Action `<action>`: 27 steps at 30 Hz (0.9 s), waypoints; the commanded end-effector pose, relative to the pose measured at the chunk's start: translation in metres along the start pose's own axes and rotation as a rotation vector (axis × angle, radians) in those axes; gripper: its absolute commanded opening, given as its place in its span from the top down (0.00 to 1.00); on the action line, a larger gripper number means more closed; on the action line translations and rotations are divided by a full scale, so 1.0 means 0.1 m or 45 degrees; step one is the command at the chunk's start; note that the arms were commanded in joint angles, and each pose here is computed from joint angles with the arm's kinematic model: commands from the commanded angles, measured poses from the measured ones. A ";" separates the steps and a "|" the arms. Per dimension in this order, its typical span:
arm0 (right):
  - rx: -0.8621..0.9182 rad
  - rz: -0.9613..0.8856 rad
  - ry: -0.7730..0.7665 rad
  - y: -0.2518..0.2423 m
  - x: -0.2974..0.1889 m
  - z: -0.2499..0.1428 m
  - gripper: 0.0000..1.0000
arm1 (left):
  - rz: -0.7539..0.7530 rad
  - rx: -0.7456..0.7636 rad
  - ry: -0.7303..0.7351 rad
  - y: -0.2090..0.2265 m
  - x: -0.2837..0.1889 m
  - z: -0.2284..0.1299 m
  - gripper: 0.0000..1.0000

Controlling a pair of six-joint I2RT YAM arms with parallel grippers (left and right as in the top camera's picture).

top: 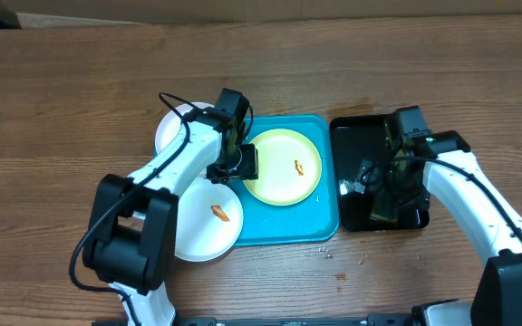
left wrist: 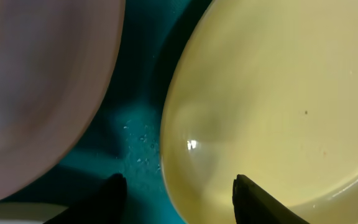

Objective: Clean dirty plates on tray and stack at the side

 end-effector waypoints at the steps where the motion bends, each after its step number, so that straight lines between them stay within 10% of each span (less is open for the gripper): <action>1: -0.023 -0.012 -0.011 0.04 0.02 -0.03 0.00 | 0.009 -0.007 -0.019 -0.01 0.04 0.02 0.44; 27: -0.017 -0.048 -0.251 -0.07 0.48 0.01 0.00 | 0.032 -0.016 0.038 0.02 0.19 0.00 0.78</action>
Point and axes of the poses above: each gripper's point midway between its finger pads, its own x axis out along the fingers, its own y axis along the line the jaws close on, z = x × y, the point moved 9 cm from there along -x, back along the fingers, and after that the axes turned 3 degrees about x, right-handed, at the moved point
